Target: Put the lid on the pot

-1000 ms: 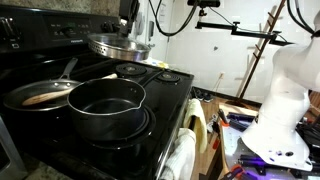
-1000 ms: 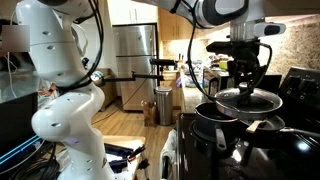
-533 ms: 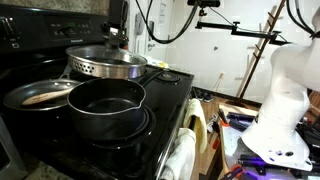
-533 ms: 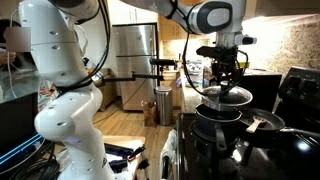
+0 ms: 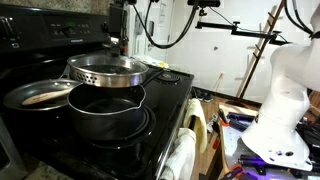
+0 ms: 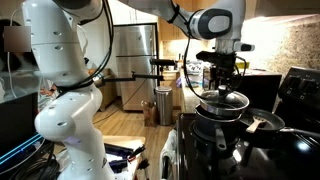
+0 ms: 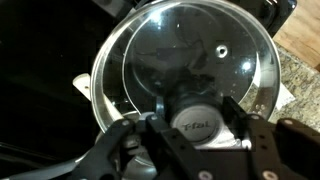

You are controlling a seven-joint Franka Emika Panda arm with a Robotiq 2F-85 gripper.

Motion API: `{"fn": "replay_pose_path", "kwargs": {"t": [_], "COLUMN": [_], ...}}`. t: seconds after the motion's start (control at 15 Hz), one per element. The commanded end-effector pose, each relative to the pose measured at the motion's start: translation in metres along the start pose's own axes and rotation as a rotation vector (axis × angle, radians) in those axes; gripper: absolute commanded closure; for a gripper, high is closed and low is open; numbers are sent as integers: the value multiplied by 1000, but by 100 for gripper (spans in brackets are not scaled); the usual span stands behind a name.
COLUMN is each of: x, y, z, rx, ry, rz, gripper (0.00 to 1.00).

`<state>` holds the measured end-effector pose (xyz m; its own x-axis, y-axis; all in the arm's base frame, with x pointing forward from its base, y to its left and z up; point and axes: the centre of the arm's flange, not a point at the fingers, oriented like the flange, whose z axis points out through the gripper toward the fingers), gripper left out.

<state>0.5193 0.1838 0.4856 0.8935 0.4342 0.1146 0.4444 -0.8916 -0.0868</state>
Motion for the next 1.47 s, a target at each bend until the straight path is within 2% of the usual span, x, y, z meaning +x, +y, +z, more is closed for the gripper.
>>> {"fn": "replay_pose_path", "kwargs": {"t": [0.0, 0.87, 1.4], "x": [-1, 15, 12], "y": [-12, -37, -34], "z": [11, 32, 39], "rx": [-34, -27, -43], "ry": [-15, -47, -75], "rz": [14, -59, -66], "gripper": [66, 66, 66]}}
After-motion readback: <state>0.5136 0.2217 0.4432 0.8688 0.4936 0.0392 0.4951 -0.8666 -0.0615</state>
